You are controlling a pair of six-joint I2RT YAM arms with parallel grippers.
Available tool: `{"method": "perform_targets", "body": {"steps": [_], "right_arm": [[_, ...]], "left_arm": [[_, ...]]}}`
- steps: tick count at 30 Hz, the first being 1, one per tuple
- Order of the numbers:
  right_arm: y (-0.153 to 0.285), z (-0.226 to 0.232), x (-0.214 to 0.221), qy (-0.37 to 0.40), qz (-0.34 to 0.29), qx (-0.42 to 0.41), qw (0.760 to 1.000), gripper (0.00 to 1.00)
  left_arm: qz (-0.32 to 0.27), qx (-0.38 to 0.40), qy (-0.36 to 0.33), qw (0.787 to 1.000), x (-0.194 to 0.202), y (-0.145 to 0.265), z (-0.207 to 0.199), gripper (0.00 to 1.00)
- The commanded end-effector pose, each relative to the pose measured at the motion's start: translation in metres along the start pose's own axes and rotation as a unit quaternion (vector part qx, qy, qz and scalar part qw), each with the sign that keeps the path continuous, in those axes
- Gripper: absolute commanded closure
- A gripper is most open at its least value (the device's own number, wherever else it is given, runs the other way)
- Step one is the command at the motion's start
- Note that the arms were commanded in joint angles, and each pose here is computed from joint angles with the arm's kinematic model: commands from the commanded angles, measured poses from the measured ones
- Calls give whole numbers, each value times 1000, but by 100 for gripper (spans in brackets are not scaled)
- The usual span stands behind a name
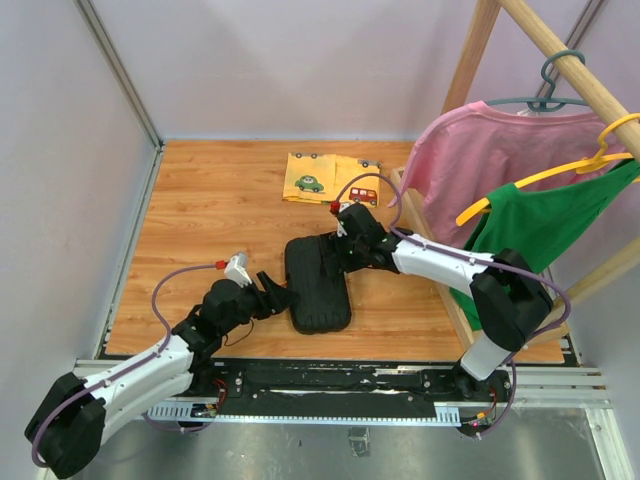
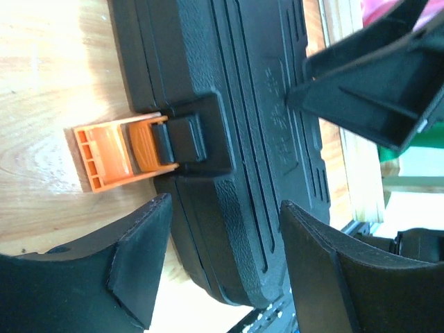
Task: Sort the tools into containers
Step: Adjust the storage box at the center of the board.
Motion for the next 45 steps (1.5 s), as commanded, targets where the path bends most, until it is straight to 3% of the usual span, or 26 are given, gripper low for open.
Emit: {"method": "perform_targets", "body": {"steps": [1,15,21,26,33,40,45], "right_arm": [[-1,-66,31,19,84,128,988,19],[7,-106,-14,24,83,140,986,19],[-7,-77,-42,99,81,15,992,20],[-21,-52,-47,131,101,-85,983,22],[-41,-13,-38,172,128,-148,966,23],[-64,32,-31,235,141,-201,941,23],[-62,61,-43,271,114,-218,931,22]], "left_arm": [[-1,28,-18,999,-4,0,-15,33],[-11,-39,-67,997,-19,0,-8,30],[4,-50,-85,995,-17,-4,-4,28],[11,-58,-102,993,-15,-7,-1,24],[-8,-56,-131,990,-25,-10,-4,15],[-3,-51,-129,990,-27,-9,-8,15],[-14,-93,-117,989,-28,5,2,15]]}}
Point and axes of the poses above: each gripper's point midway between its finger pads, its own y axis back along the fingers, its own z axis along the line the jaws close on, x = y × z, the point moved 6 cm from there along y, back along the fingers, and after that the axes turned 12 degrees about -y, right-handed, at the moved point
